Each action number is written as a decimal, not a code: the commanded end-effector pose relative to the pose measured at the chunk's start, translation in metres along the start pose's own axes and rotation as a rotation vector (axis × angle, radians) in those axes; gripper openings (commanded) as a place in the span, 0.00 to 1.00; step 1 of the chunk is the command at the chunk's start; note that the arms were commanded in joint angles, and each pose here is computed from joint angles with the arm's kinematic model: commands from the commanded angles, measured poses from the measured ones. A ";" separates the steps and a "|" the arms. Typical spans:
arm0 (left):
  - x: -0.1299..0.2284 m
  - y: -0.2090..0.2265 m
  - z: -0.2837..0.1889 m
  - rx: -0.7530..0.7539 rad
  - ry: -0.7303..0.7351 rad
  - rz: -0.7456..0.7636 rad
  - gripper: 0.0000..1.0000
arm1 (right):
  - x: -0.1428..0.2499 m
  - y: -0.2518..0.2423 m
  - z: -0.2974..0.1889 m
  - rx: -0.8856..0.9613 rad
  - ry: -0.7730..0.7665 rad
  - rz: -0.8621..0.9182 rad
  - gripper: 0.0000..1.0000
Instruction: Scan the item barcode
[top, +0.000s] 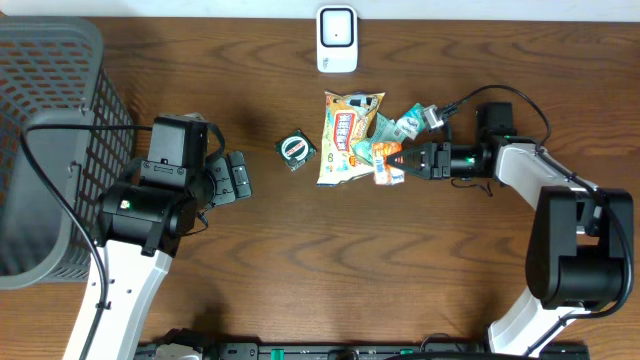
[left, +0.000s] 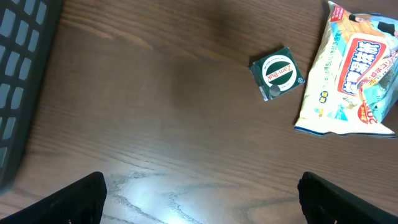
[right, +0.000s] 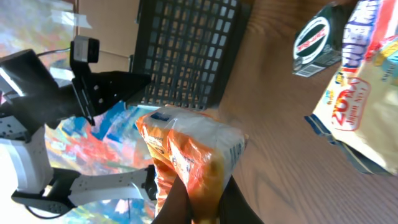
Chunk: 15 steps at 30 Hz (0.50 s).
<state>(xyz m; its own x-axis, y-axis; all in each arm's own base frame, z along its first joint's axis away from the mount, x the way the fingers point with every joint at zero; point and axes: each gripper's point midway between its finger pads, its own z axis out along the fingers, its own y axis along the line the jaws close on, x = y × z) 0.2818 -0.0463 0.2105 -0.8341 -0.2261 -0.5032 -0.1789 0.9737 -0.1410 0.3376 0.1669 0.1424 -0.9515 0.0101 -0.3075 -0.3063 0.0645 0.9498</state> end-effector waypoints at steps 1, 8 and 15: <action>-0.003 -0.001 -0.001 0.003 -0.004 -0.011 0.98 | -0.002 0.010 0.005 -0.056 0.010 -0.039 0.01; -0.003 -0.001 -0.001 0.003 -0.004 -0.011 0.98 | -0.001 0.011 0.011 -0.062 0.027 -0.061 0.01; -0.002 -0.001 -0.001 0.003 -0.004 -0.011 0.98 | 0.002 0.015 0.026 -0.079 0.067 -0.132 0.01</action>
<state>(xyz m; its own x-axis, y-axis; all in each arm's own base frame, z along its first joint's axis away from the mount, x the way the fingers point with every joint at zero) 0.2818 -0.0463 0.2105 -0.8341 -0.2261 -0.5032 -0.1789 0.9737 -0.1410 0.3339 0.1854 0.1474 -0.9184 -0.0399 -0.3936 -0.3948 0.0271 0.9184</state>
